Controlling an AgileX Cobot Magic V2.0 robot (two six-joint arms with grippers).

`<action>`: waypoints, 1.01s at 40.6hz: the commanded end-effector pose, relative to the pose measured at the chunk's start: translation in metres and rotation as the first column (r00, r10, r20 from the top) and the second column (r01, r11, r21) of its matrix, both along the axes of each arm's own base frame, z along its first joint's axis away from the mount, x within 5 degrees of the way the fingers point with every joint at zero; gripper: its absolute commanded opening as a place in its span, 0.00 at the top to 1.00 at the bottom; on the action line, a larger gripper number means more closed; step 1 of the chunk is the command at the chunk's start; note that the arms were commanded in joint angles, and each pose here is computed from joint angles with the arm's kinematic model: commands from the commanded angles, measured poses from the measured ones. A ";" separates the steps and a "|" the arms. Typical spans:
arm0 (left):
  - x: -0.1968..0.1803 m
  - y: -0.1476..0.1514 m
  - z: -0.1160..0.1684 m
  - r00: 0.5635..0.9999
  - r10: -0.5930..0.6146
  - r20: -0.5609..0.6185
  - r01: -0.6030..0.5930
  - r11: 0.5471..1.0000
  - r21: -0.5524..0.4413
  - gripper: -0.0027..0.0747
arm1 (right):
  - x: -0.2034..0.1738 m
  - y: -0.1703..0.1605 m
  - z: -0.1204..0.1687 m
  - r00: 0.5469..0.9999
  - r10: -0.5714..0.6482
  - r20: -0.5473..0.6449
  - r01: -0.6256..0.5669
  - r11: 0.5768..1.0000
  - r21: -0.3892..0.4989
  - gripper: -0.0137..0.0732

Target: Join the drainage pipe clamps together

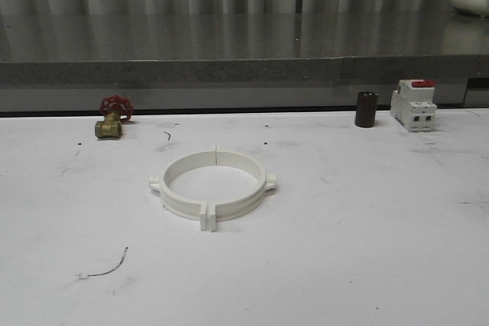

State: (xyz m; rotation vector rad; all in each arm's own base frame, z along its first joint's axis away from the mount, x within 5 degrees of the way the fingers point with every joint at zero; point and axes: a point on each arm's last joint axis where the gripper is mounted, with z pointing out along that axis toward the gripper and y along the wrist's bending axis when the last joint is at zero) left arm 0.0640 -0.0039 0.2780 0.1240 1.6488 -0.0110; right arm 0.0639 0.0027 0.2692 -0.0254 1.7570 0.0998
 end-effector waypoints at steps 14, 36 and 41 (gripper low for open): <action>-0.011 0.002 -0.032 0.987 0.053 0.151 -0.043 0.997 -0.071 0.99 | 0.001 0.001 0.015 0.995 0.014 0.098 -0.013 1.000 -0.018 0.97; -0.009 0.004 -0.076 0.993 0.090 0.070 -0.088 0.996 -0.025 0.99 | 0.001 0.001 0.015 0.995 0.014 0.098 -0.012 1.000 -0.018 0.97; -0.009 0.004 -0.076 0.993 0.090 0.070 -0.088 0.996 -0.025 0.99 | 0.001 0.001 0.015 0.995 0.014 0.098 -0.012 1.000 -0.018 0.97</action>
